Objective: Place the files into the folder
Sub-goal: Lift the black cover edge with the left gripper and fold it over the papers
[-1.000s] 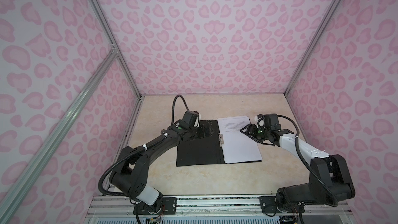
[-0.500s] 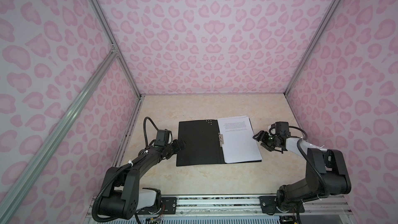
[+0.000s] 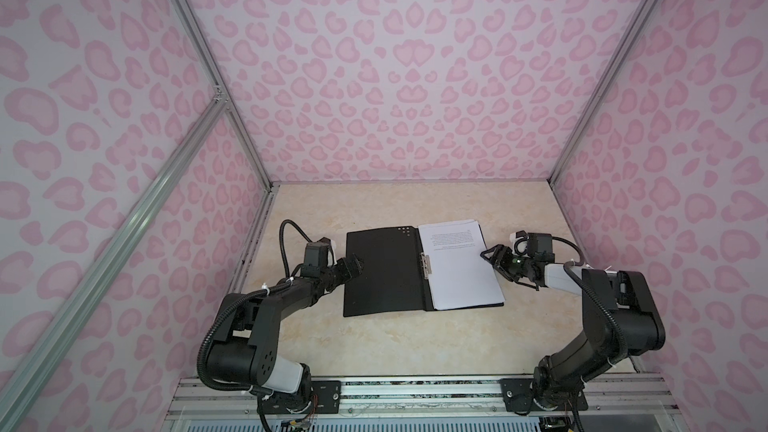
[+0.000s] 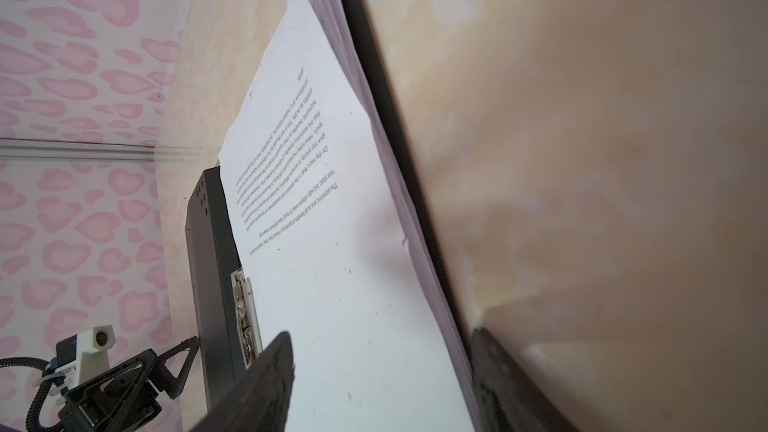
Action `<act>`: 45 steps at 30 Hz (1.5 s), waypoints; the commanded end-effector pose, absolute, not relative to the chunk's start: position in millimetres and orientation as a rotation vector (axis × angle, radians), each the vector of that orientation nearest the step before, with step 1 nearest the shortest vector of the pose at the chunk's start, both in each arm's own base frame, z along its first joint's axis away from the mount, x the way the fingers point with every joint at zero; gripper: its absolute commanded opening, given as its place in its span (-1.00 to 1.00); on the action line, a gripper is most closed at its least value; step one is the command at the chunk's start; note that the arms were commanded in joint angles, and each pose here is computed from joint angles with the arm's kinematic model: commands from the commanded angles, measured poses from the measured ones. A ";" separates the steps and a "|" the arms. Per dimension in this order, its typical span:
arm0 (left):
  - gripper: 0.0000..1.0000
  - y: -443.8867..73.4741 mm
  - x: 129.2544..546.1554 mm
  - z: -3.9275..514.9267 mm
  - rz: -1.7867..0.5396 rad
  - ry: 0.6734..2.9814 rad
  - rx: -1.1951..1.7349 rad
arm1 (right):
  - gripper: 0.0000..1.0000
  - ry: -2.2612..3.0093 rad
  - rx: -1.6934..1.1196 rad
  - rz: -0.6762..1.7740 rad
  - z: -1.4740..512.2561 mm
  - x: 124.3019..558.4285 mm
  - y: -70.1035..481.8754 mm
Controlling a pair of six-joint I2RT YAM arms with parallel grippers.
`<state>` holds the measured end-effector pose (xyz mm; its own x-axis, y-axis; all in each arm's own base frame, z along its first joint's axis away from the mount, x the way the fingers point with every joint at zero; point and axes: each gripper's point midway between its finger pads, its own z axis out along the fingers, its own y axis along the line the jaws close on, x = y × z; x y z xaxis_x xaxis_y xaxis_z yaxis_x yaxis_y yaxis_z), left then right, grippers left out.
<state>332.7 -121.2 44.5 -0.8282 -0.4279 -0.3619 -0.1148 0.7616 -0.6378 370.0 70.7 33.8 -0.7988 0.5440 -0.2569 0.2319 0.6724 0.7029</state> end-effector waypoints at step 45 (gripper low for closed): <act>0.95 -237.2 317.2 121.4 -0.858 2.532 -0.007 | 0.40 2.543 0.504 1.065 46.1 364.0 158.0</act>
